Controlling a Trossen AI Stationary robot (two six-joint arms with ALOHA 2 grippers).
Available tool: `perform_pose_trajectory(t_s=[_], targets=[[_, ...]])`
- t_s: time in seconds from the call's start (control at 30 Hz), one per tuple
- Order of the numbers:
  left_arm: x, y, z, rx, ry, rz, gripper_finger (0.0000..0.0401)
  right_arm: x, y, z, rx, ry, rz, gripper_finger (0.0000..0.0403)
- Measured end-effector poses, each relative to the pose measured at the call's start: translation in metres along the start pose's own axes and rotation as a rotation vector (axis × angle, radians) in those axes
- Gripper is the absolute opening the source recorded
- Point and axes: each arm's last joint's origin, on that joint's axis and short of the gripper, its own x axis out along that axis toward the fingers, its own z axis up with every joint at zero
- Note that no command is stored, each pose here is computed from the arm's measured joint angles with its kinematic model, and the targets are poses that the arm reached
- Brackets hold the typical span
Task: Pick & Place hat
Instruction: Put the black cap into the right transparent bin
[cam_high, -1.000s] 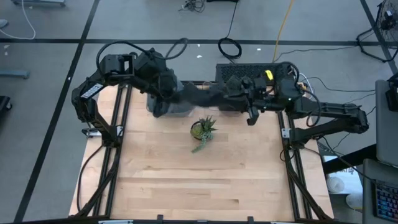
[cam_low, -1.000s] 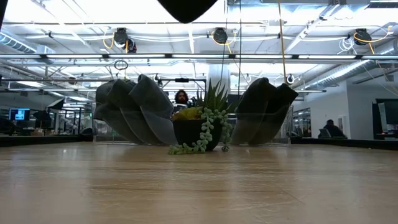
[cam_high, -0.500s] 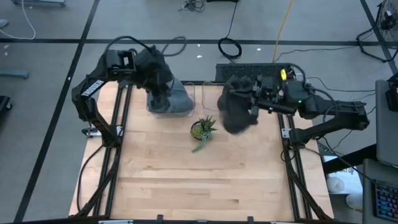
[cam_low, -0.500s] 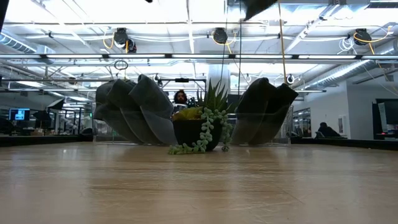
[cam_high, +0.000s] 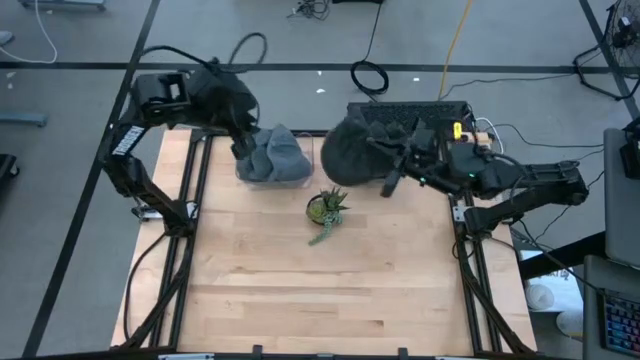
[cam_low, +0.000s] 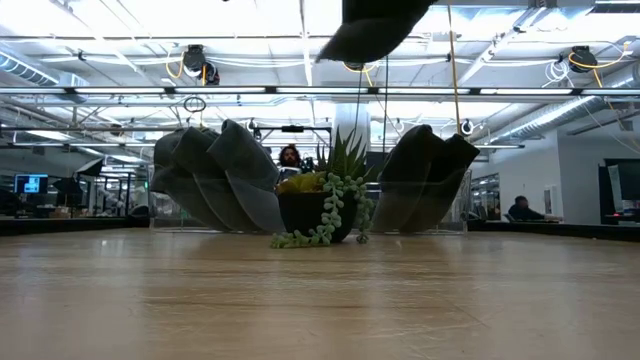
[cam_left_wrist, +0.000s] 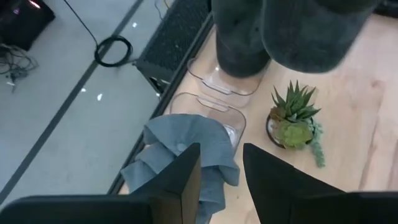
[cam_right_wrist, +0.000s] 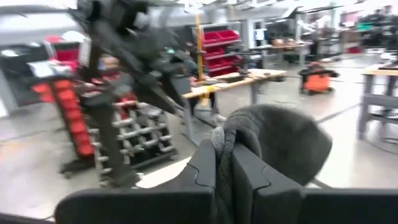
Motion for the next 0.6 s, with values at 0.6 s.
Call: perform_pose_trajectory(t_s=[0.6], targets=[[-0.062,0.019,-0.031,-0.030,-0.151,0.040,0.0124,0.082,-0.069,-0.021,-0.056,0.147,-0.203,0.0003]])
